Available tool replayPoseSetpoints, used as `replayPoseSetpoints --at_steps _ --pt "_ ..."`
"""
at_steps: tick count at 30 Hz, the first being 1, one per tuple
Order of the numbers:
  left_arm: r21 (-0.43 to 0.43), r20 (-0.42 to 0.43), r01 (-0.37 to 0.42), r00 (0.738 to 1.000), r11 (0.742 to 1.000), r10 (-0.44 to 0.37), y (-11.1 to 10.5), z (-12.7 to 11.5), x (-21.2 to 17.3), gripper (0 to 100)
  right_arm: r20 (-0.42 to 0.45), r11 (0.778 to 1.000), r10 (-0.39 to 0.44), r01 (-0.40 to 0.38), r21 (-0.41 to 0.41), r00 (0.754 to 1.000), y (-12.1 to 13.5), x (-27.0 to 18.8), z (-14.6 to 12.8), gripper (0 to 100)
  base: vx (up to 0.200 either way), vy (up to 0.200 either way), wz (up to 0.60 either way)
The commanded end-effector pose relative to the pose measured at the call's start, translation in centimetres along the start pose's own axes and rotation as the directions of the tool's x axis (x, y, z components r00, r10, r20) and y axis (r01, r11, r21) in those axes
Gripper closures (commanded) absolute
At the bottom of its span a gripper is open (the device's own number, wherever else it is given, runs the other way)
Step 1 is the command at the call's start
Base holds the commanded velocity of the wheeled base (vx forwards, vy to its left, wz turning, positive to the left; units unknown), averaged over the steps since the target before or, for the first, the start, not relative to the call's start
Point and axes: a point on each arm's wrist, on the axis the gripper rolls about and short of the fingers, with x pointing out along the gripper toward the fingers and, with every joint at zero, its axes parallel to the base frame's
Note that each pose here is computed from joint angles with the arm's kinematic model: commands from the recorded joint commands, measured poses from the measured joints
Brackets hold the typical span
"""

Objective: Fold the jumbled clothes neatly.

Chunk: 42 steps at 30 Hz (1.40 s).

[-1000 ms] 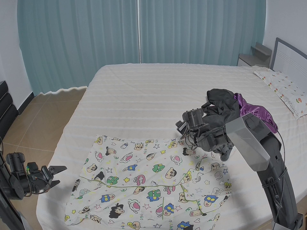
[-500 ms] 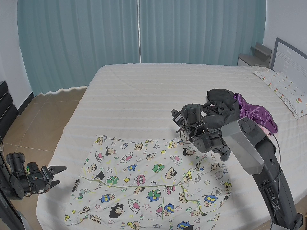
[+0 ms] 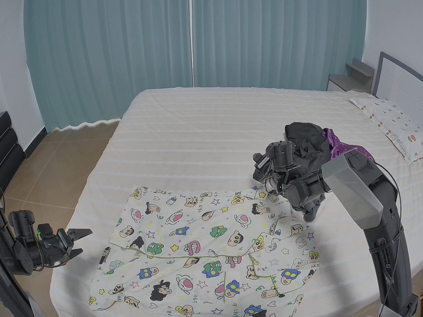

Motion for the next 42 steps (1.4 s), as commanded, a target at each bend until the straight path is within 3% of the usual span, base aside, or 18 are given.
replayPoseSetpoints --at_steps 1,11,21,24,27,32,35,42 --pt "0.001 0.002 0.001 1.0 1.0 -0.001 0.0 0.0 0.0 0 -0.053 0.999 -0.029 0.027 -0.043 0.998 -0.3 -1.1 -0.9 0 0.0 0.0 0.0" --pt "0.0 0.001 0.0 1.0 1.0 0.0 0.0 0.0 0.0 0 -0.17 0.993 -0.069 0.051 -0.108 0.983 -1.6 -0.1 -5.9 0 0.0 0.0 0.0" --pt "-0.002 -0.001 -0.001 1.0 1.0 0.001 0.0 0.0 0.0 0 -0.181 0.988 -0.109 0.087 -0.125 0.977 -1.4 1.2 -6.3 0 0.0 0.0 0.0" --pt "-0.002 -0.001 -0.001 1.0 1.0 0.001 0.1 0.0 0.0 0 -0.155 0.995 -0.063 0.049 -0.092 0.986 -0.6 1.5 -6.0 0 0.0 0.0 0.0" --pt "-0.002 -0.001 -0.001 1.0 1.0 0.001 0.1 0.0 0.0 0 -0.108 1.0 0.011 -0.011 -0.003 0.994 0.7 2.0 -5.8 0 0.0 0.0 0.0" --pt "-0.003 -0.002 -0.002 1.0 1.0 0.002 0.1 0.0 0.0 0 -0.044 0.989 0.102 -0.096 0.113 0.994 2.9 2.1 -4.7 0 0.0 0.0 0.0" --pt "-0.003 -0.002 -0.002 1.0 1.0 0.002 0.1 0.0 0.0 0 -0.03 0.985 0.122 -0.118 0.125 0.992 3.4 2.4 -4.7 0 0.0 0.0 0.0" --pt "-0.005 0.0 -0.002 1.0 1.0 0.002 0.1 0.0 0.0 0 -0.044 0.991 0.091 -0.085 0.107 0.995 2.4 3.0 -6.1 0 0.0 0.0 0.0"
